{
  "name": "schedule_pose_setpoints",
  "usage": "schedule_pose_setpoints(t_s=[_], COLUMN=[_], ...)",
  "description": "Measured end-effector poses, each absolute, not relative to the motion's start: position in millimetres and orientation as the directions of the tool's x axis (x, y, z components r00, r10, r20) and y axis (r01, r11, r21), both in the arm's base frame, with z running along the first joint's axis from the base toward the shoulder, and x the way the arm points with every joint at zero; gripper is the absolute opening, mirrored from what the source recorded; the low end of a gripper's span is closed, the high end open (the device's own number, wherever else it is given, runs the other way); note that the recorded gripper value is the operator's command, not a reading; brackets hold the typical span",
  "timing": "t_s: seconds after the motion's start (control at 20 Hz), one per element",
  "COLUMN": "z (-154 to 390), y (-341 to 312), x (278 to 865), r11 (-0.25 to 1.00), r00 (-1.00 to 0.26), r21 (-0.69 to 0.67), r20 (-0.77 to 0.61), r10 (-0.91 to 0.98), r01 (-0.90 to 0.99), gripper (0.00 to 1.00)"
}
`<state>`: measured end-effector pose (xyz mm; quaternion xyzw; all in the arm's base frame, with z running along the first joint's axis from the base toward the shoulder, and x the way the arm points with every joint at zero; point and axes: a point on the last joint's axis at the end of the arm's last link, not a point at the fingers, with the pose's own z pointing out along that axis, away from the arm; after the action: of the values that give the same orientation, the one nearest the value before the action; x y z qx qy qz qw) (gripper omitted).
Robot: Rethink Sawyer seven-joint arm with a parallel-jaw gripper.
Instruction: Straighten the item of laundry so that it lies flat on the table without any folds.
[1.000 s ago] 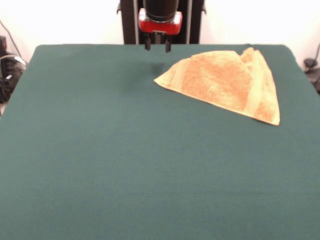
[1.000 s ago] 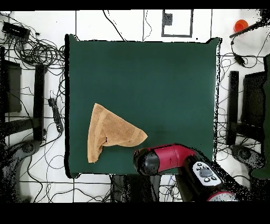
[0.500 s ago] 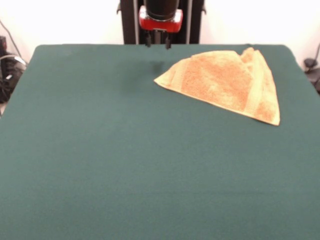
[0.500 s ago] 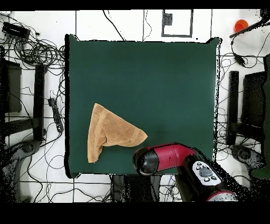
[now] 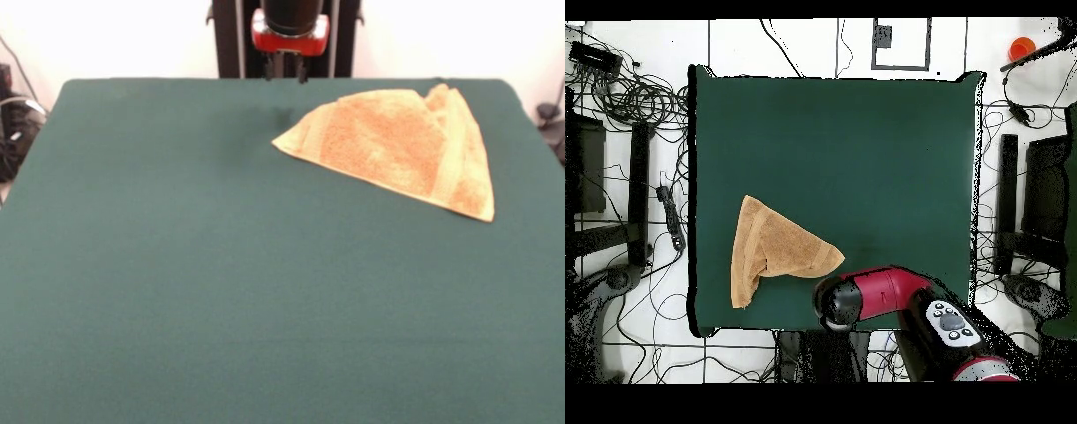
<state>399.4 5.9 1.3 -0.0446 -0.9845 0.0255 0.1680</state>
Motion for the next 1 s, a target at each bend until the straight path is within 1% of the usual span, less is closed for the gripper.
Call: schedule_pose_setpoints(t_s=[0.4,1.0], z=[3,6], y=[5,8], x=[413,451], r11=[0.994,0.993], r00=[-0.932,-0.929], r21=[-0.079,-0.085], r20=[0.349,0.356], r10=[0.101,0.104], r01=[0.078,0.079], gripper=[1.00,1.00])
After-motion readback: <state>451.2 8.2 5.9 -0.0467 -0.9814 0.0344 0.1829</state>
